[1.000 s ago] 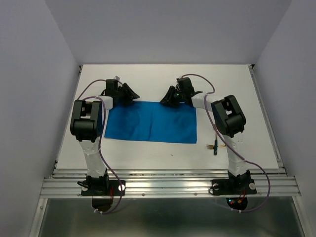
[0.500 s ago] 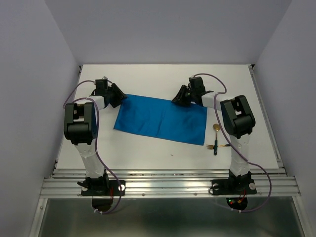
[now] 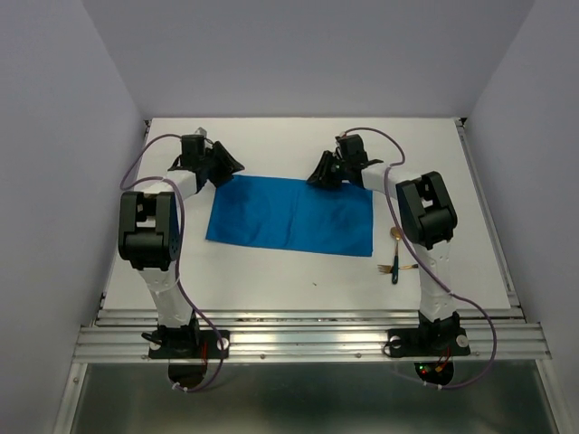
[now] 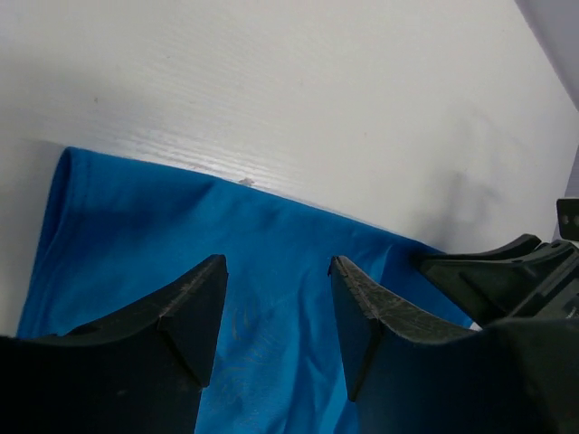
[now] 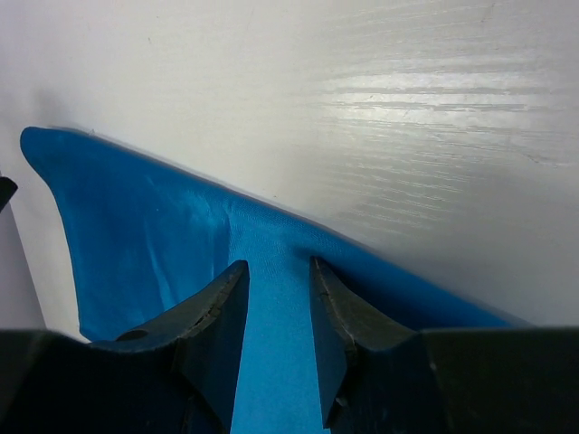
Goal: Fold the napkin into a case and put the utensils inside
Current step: Smooth out the rectangle-folded napkin at the center of the board.
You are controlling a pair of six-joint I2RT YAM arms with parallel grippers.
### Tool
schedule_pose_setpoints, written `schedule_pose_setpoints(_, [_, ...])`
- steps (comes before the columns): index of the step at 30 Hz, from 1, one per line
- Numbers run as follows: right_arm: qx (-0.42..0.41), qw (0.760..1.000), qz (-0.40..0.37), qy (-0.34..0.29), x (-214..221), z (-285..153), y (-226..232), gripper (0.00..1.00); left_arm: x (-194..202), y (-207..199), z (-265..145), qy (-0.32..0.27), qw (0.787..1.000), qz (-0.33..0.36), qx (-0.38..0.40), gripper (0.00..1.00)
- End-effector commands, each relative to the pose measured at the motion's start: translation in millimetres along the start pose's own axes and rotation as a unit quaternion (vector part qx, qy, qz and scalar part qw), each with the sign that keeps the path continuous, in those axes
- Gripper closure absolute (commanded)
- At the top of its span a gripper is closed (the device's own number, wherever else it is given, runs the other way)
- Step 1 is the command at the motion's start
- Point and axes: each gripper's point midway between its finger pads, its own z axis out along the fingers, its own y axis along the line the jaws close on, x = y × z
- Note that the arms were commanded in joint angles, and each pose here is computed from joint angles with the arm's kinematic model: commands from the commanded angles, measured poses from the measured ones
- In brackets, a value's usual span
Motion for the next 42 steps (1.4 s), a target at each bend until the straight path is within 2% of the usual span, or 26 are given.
schedule_pose_setpoints(1, [0.019, 0.999, -0.011, 0.025, 14, 10, -9, 0.6, -22, -37, -12, -0.023, 0.999, 0.025, 0.043, 0.4])
schedule_pose_setpoints(6, [0.019, 0.999, -0.011, 0.027, 13, 12, -8, 0.6, -13, -30, 19, 0.009, 0.999, 0.023, 0.039, 0.41])
schedule_pose_setpoints(12, [0.022, 0.999, -0.016, 0.026, 12, 9, -8, 0.6, -20, -8, 34, 0.007, 0.999, 0.038, -0.008, 0.41])
schedule_pose_setpoints(25, [0.031, 0.999, -0.02, 0.029, 17, 8, -15, 0.6, -48, 42, 35, -0.013, 0.997, 0.022, -0.072, 0.41])
schedule_pose_setpoints(31, [0.029, 0.999, -0.017, 0.032, 18, 11, -15, 0.6, -46, 62, 32, -0.015, 0.995, 0.012, -0.095, 0.41])
schedule_pose_setpoints(39, [0.027, 0.999, -0.019, 0.033, 18, 11, -14, 0.6, -43, 64, 35, -0.01, 0.996, 0.0, -0.088, 0.42])
schedule_pose_setpoints(41, [0.027, 0.999, -0.019, 0.032, 18, 11, -14, 0.6, -49, 57, 26, -0.024, 0.996, -0.001, -0.085, 0.43])
schedule_pose_setpoints(42, [0.027, 0.999, -0.02, 0.032, 18, 11, -15, 0.6, -62, 42, 13, -0.056, 0.996, 0.007, -0.065, 0.43])
